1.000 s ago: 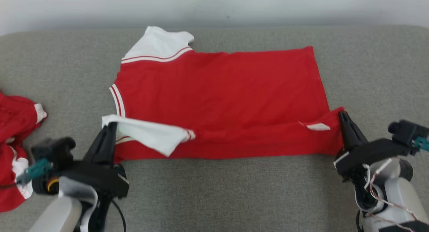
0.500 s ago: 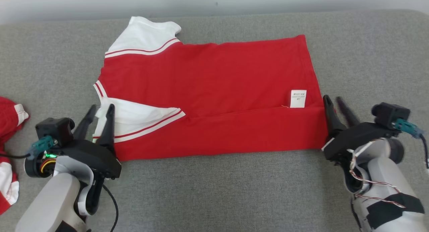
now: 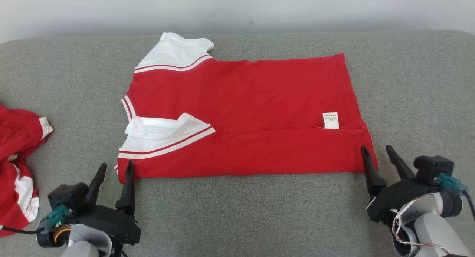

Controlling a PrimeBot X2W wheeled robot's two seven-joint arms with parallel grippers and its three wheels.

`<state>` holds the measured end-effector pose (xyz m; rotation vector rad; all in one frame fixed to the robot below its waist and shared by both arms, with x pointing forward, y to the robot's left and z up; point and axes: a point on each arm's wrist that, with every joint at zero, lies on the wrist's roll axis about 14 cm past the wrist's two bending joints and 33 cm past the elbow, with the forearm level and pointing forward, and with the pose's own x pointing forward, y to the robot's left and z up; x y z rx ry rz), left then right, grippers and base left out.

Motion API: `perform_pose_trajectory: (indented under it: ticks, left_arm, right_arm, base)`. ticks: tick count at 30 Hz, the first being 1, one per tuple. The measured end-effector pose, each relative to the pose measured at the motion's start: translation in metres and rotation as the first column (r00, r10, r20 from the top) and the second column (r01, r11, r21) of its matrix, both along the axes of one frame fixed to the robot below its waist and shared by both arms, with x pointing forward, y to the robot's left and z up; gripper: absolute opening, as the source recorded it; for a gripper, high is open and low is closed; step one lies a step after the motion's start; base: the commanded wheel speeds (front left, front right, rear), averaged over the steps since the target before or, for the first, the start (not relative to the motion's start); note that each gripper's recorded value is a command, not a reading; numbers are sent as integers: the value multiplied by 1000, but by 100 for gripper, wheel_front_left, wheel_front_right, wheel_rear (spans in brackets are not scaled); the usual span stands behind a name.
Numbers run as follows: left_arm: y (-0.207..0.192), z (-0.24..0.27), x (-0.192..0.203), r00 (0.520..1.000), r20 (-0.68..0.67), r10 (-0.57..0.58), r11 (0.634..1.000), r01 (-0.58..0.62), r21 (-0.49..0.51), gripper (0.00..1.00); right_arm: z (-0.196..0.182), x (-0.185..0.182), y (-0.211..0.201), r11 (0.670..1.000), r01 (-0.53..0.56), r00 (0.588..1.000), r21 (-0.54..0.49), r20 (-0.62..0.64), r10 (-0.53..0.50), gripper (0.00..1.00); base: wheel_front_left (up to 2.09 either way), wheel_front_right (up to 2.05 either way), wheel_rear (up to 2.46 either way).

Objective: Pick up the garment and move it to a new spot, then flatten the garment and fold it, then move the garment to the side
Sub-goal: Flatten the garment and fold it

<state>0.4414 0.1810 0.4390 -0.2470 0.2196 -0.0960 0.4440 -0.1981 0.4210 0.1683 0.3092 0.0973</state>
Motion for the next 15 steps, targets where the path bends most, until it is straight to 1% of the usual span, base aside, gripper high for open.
perform_pose_trajectory:
  ticks: [2, 7, 14, 15]
  left_arm:
    - [-1, -4, -1, 1000, -13, -3, 1000, 3, 1, 100]
    - [-1, -24, -4, 997, -76, 0, 1000, 0, 1, 100]
    - [-5, -40, -5, 992, -126, -2, 1000, 1, -10, 100]
    - [-5, -43, -5, 991, -135, 0, 1000, -2, -15, 94]
  right_arm:
    - [-6, -3, 0, 1000, -6, 1000, -17, -20, 6, 100]
    - [-23, -9, 2, 1000, 0, 997, -12, -83, -1, 100]
    - [-36, -10, 10, 1000, -11, 990, -7, -138, 10, 100]
    - [-38, -10, 11, 1000, -17, 989, -13, -145, 15, 100]
  base:
    - [0, 0, 0]
    - [0, 0, 0]
    - [0, 0, 0]
    - [0, 0, 0]
